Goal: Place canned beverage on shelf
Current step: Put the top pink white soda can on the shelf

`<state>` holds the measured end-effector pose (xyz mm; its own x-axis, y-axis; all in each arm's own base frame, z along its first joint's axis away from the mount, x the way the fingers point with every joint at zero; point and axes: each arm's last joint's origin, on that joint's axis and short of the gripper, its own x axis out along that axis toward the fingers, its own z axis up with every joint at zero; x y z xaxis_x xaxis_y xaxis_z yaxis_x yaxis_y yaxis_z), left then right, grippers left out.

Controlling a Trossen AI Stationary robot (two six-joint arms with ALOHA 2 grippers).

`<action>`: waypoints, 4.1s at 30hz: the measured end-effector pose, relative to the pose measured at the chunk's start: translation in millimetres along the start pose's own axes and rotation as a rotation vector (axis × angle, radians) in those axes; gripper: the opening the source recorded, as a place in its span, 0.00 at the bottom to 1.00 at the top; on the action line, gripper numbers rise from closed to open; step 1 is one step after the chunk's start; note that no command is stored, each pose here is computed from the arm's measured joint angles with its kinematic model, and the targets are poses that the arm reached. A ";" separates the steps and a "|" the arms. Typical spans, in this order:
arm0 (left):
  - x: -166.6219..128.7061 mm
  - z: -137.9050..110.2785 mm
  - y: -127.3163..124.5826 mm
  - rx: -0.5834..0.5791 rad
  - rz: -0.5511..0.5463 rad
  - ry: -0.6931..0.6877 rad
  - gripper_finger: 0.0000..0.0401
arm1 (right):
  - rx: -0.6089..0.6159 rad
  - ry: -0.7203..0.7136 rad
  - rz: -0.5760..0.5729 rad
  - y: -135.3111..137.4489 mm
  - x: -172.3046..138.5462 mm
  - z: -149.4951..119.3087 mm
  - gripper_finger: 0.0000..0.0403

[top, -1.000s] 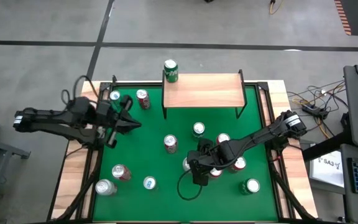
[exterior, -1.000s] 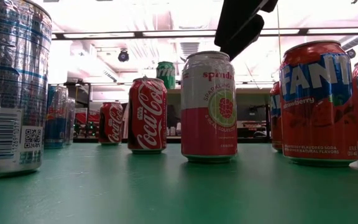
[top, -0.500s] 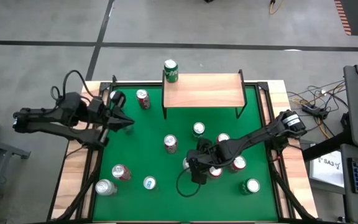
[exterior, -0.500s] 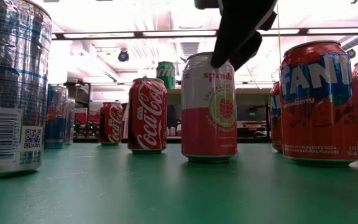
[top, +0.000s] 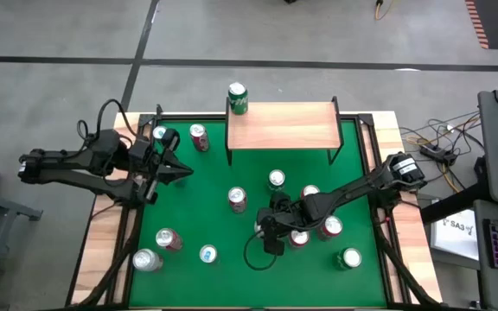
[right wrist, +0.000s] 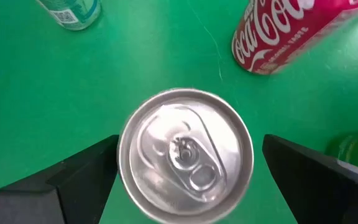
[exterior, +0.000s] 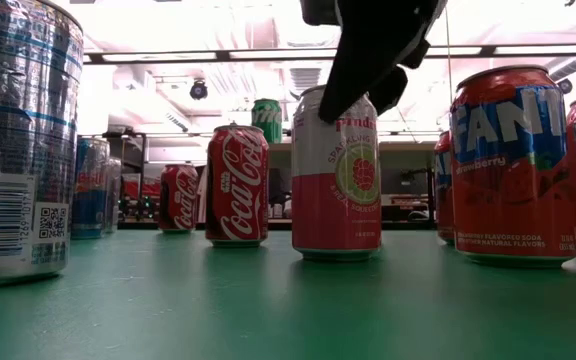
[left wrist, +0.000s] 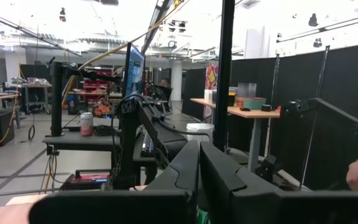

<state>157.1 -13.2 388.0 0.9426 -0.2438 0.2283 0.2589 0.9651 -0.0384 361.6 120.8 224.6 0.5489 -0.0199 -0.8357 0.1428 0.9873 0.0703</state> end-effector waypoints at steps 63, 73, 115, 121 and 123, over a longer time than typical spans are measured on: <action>16.5 -14.5 6.6 0.045 0.068 0.065 0.00 | 0.271 -0.018 -0.372 -248.6 -197.6 98.7 0.70; 16.4 -14.5 6.6 0.070 0.067 0.065 0.00 | 0.310 -0.088 -0.326 -291.5 -210.4 80.2 0.70; 15.9 -13.4 8.0 0.088 0.119 0.056 0.00 | 0.389 -0.119 -0.342 -327.1 -186.2 14.2 0.73; 15.9 -13.4 8.0 0.089 0.119 0.056 0.00 | 0.388 -0.117 -0.341 -327.1 -186.0 14.0 0.73; 15.9 -13.4 8.0 0.089 0.119 0.056 0.00 | 0.387 -0.117 -0.341 -327.1 -185.9 14.0 0.73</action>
<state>177.0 -10.6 378.3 0.9764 -0.1302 0.1726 0.1278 0.9915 0.0247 224.4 -200.6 364.6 0.5030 -0.3692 -0.7814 0.6106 0.7917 0.0190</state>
